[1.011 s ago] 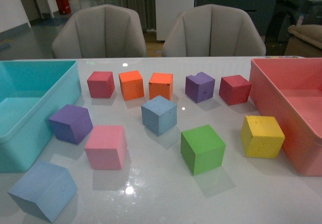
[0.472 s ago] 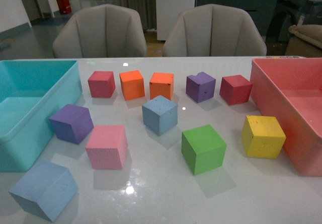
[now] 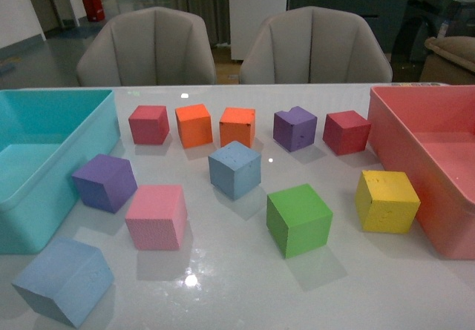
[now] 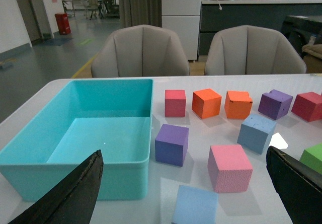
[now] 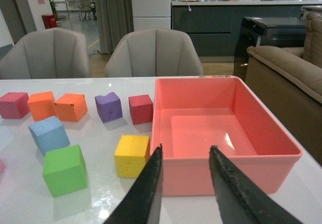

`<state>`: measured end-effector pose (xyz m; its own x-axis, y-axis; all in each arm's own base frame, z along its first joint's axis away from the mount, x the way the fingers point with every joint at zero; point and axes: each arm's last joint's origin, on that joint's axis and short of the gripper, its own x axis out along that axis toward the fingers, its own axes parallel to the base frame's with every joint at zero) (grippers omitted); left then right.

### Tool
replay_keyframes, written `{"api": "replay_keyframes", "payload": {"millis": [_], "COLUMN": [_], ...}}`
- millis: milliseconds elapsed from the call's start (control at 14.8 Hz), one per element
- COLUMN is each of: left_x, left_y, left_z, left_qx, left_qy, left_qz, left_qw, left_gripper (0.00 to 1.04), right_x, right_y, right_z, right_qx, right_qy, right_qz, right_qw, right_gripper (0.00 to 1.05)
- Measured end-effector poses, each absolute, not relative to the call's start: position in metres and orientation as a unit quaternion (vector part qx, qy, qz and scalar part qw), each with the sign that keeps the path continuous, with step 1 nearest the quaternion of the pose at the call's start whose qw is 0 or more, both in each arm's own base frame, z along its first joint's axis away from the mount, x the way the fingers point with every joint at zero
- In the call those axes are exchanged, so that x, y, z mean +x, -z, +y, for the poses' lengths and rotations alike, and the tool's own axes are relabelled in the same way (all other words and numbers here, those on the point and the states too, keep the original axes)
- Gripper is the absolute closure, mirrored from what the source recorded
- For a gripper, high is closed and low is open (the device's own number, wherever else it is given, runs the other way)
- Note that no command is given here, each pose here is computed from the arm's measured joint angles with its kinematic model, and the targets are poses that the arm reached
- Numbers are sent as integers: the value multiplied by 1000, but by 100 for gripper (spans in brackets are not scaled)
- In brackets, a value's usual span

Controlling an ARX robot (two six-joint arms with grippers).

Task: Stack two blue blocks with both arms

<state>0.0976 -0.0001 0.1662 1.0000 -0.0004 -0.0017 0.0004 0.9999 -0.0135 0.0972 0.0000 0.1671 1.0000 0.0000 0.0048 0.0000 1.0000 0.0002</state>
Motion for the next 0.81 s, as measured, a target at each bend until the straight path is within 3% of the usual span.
{"api": "replay_keyframes", "payload": {"millis": [337,404,472,809], "left_x": [98,98,105,165], "left_y": [-166,-165,-165,-169], "left_z": [0,0,0,-25], "left_qx": [-7,-5,-4,11], "left_qy": [0,11,45,142], "left_qz": [1,29,81,143], "left_qw": [1000,1000,996,979], "left_gripper": [7,7,7,7], "right_x": [97,97,97,97], "right_y": [-167,-167,-167,-167], "right_z": [0,0,0,0], "right_qx": [0,0,0,0], "right_qy": [0,0,0,0], "right_qz": [-2,-2,-3,-2], "right_qw": [1000,1000,1000,1000], "right_gripper": [10,5,7,6]}}
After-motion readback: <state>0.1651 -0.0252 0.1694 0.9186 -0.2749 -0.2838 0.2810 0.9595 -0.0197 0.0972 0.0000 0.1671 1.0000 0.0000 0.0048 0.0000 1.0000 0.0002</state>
